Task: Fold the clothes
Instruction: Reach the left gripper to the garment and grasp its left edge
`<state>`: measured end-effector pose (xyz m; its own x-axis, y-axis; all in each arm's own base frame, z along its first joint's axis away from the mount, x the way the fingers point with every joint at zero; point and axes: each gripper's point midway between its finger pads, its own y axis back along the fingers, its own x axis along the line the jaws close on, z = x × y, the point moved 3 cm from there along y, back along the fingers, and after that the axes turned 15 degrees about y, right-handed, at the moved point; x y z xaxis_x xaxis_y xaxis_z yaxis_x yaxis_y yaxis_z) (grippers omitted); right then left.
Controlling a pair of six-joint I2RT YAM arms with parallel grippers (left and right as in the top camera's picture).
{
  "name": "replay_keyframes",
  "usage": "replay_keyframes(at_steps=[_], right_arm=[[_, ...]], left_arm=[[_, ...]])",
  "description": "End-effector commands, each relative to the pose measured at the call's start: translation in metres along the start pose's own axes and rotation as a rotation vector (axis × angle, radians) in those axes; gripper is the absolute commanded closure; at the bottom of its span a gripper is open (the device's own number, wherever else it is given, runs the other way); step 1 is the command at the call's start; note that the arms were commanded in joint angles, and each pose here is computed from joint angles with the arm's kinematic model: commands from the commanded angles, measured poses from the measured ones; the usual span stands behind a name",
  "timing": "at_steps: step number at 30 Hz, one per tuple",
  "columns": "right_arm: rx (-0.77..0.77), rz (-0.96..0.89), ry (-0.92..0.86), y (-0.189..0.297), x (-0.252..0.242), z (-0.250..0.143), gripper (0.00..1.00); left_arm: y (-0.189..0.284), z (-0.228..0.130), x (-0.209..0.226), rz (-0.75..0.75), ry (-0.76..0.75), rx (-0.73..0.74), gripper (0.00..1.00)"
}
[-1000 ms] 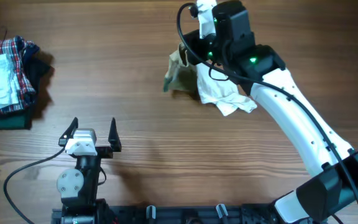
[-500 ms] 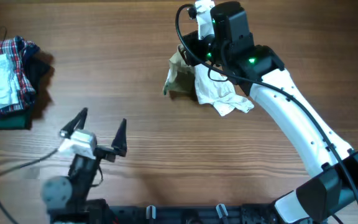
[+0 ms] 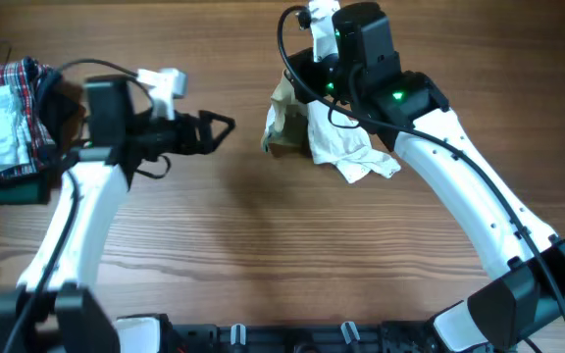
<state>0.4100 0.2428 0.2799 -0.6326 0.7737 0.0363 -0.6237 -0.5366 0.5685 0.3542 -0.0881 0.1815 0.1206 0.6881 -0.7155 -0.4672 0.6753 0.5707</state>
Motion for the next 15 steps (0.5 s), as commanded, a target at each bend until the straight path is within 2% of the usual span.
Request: replay_keyframes(at_steps=[1, 5, 11, 15], right_arm=[[-0.034, -0.019, -0.003, 0.01, -0.001, 0.011, 0.96], [-0.034, -0.02, -0.003, 0.01, -0.001, 0.011, 0.96], [-0.034, -0.021, -0.003, 0.01, -0.001, 0.011, 0.96], [-0.032, -0.038, -0.004, 0.01, -0.003, 0.011, 0.96]], left_arm=[[-0.042, -0.028, -0.004, -0.079, -0.056, 0.161, 0.0], [-0.06, -0.045, -0.013, -0.067, -0.194, 0.214, 0.0], [-0.08, -0.053, 0.01, 0.207, -0.279, 0.21, 0.0], [-0.108, -0.064, 0.013, 0.203, -0.312, 0.245, 0.01]])
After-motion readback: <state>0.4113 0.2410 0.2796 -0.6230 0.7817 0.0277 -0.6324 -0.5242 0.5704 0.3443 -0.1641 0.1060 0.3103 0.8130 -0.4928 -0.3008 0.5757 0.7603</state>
